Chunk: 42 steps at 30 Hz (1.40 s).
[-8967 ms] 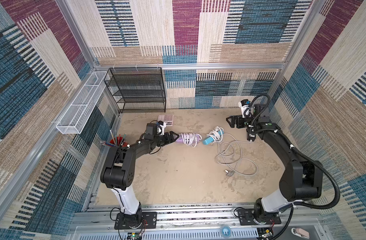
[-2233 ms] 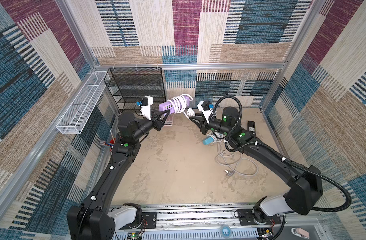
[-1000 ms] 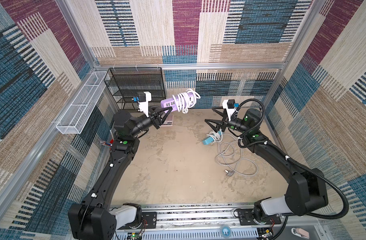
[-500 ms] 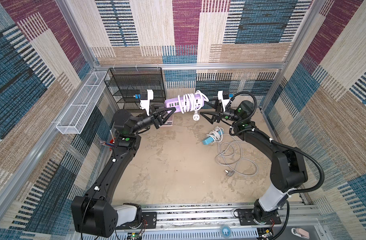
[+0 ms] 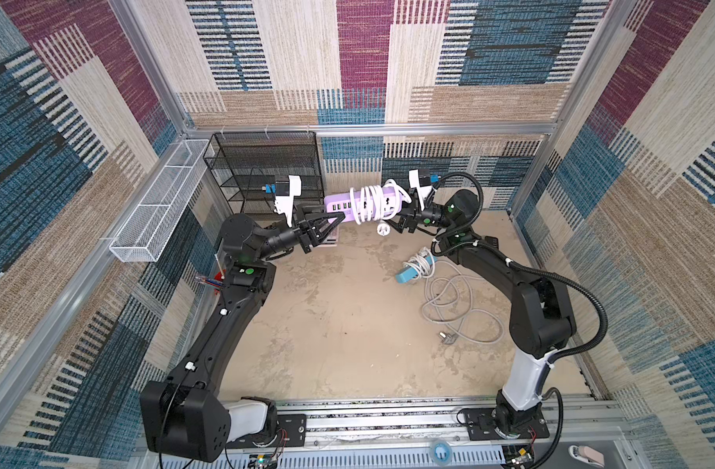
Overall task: Unwrap the cord wrapped around the power strip
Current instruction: Unwrap the power cord from the power strip.
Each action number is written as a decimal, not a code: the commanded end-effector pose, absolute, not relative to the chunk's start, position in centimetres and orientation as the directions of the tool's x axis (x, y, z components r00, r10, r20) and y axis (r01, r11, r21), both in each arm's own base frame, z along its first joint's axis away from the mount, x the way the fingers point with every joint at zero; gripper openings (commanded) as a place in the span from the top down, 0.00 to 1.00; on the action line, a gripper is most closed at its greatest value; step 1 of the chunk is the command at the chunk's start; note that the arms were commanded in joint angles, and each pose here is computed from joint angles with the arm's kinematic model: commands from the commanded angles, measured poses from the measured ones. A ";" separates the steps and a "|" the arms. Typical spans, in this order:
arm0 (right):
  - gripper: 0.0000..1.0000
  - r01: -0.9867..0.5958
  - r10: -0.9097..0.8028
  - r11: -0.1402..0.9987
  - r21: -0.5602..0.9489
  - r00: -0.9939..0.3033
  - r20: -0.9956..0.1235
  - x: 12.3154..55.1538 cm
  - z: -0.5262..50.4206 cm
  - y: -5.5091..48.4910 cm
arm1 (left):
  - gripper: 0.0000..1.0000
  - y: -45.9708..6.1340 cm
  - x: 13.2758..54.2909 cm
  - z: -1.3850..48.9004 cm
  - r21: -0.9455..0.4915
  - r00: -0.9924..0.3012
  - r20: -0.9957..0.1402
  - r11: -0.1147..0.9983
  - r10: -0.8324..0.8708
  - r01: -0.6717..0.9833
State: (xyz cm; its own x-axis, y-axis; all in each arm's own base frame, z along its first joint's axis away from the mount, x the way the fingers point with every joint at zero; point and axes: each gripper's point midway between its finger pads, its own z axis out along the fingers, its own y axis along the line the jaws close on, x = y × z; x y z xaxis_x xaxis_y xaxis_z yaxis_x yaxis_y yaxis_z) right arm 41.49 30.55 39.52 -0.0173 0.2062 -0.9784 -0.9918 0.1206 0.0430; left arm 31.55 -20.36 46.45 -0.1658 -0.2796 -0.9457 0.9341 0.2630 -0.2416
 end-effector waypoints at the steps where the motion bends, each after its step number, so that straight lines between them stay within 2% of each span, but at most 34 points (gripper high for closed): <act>1: 0.77 -0.993 0.212 0.106 0.053 -0.029 -0.977 41.5 39.9 30.7 | 1.00 -20.2 30.9 48.0 -0.186 -0.106 -0.948 0.253 -0.299 0.949; 2: 0.91 -0.992 0.213 0.112 0.057 -0.032 -0.976 41.6 39.8 30.7 | 1.00 -20.2 30.9 47.9 -0.185 -0.106 -0.949 0.252 -0.298 0.950; 3: 1.00 -0.992 0.215 0.117 0.054 -0.028 -0.976 41.6 39.9 30.6 | 1.00 -20.2 30.9 47.9 -0.186 -0.106 -0.949 0.253 -0.297 0.949; 12: 1.00 -0.982 0.216 0.187 0.005 0.036 -0.976 43.0 42.6 28.8 | 1.00 -20.4 31.4 47.4 -0.197 -0.120 -0.949 0.252 -0.291 0.947; 19: 1.00 -0.960 0.184 0.253 -0.115 0.165 -0.969 43.6 48.1 27.4 | 1.00 -20.4 31.6 47.0 -0.200 -0.121 -0.951 0.266 -0.285 0.943; 23: 1.00 -0.934 0.134 0.317 -0.165 0.217 -0.967 42.7 49.2 26.5 | 1.00 -20.2 31.8 46.9 -0.194 -0.110 -0.954 0.294 -0.279 0.936; 29: 1.00 -0.881 0.036 0.426 -0.204 0.242 -0.970 40.1 47.9 24.6 | 1.00 -20.0 32.1 46.5 -0.201 -0.112 -0.956 0.332 -0.270 0.922; 33: 1.00 -0.864 -0.024 0.467 -0.186 0.197 -0.980 38.2 44.9 23.5 | 1.00 -19.8 32.5 46.2 -0.202 -0.109 -0.959 0.358 -0.263 0.911; 42: 1.00 -0.918 -0.050 0.384 -0.096 0.083 -0.995 32.7 40.3 25.1 | 1.00 -19.5 33.2 45.8 -0.212 -0.107 -0.956 0.392 -0.274 0.895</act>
